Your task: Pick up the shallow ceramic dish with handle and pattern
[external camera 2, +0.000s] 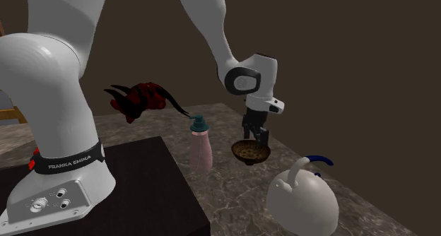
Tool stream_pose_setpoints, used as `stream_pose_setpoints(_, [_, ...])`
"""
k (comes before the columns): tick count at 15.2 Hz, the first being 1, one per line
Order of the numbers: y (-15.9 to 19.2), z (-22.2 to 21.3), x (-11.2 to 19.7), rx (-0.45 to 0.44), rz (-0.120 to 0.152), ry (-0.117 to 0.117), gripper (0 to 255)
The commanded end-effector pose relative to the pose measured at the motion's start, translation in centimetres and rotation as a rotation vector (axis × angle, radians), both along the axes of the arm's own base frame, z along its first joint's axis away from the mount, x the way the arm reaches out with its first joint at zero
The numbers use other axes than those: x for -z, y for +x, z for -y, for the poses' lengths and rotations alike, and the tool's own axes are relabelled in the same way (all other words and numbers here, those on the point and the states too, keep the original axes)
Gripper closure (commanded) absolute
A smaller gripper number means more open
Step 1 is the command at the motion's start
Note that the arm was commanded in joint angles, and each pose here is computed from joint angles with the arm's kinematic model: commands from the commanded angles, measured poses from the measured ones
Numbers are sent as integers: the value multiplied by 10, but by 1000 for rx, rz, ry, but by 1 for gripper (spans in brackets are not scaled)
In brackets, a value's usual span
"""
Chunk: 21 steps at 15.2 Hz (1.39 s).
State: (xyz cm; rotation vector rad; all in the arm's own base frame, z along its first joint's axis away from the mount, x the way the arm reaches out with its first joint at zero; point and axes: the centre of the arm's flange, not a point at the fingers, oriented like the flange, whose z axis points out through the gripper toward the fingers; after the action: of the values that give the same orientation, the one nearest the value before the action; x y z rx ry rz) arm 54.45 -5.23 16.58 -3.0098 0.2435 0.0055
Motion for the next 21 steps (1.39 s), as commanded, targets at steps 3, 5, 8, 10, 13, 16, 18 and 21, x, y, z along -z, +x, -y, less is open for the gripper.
stream_pose_setpoints(3, [13,5,34,12,-9,0,0])
stream_pose_setpoints(5, [13,5,45,12,-9,0,0])
stream_pose_setpoints(8, [13,5,60,12,-9,0,0])
stream_pose_setpoints(10, [13,5,69,12,-9,0,0])
stream_pose_setpoints(13, [13,5,69,12,-9,0,255])
stream_pose_setpoints(16, [13,5,69,12,-9,0,255])
stream_pose_setpoints(18, [13,5,69,12,-9,0,255])
stream_pose_setpoints(21, [13,5,69,12,-9,0,255])
